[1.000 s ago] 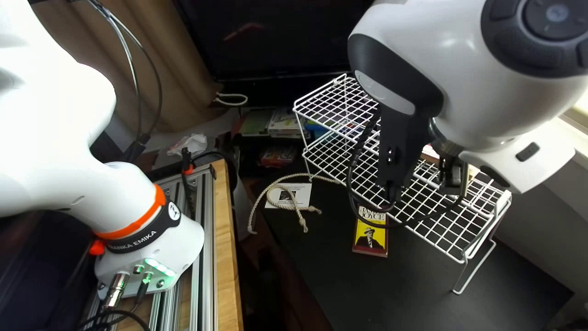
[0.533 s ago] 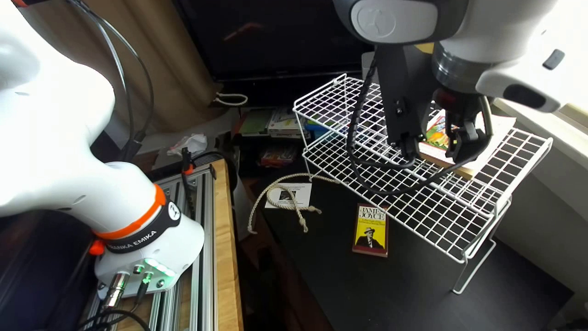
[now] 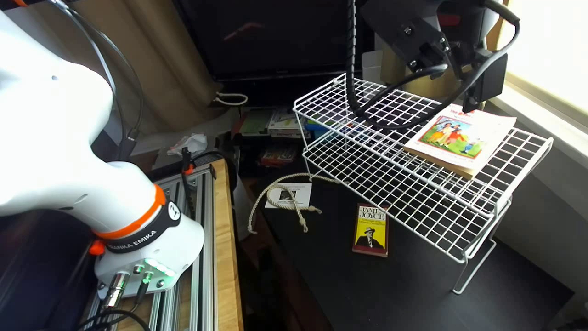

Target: Stack up the books on the top of the shelf

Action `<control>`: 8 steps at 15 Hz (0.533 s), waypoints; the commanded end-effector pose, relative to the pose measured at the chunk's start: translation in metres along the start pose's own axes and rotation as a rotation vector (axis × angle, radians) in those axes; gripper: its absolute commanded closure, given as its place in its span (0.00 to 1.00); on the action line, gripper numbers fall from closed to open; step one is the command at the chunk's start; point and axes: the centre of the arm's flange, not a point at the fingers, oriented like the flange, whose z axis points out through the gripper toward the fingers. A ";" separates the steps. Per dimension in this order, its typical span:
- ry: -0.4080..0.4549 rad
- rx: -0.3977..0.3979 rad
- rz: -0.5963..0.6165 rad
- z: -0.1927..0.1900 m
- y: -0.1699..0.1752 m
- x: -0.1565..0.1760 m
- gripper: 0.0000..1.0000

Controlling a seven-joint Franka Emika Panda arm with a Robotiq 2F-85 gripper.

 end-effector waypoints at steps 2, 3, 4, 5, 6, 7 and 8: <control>-0.008 -0.130 -0.102 -0.016 -0.025 0.000 0.00; 0.004 -0.145 -0.126 -0.018 -0.029 0.001 0.00; 0.004 -0.111 -0.100 -0.010 -0.018 0.005 0.00; 0.007 -0.114 -0.105 -0.012 -0.020 0.006 0.00; 0.008 -0.114 -0.105 -0.012 -0.021 0.006 0.00; 0.007 -0.114 -0.104 -0.011 -0.020 0.006 0.00; 0.006 -0.115 -0.103 -0.011 -0.019 0.006 0.00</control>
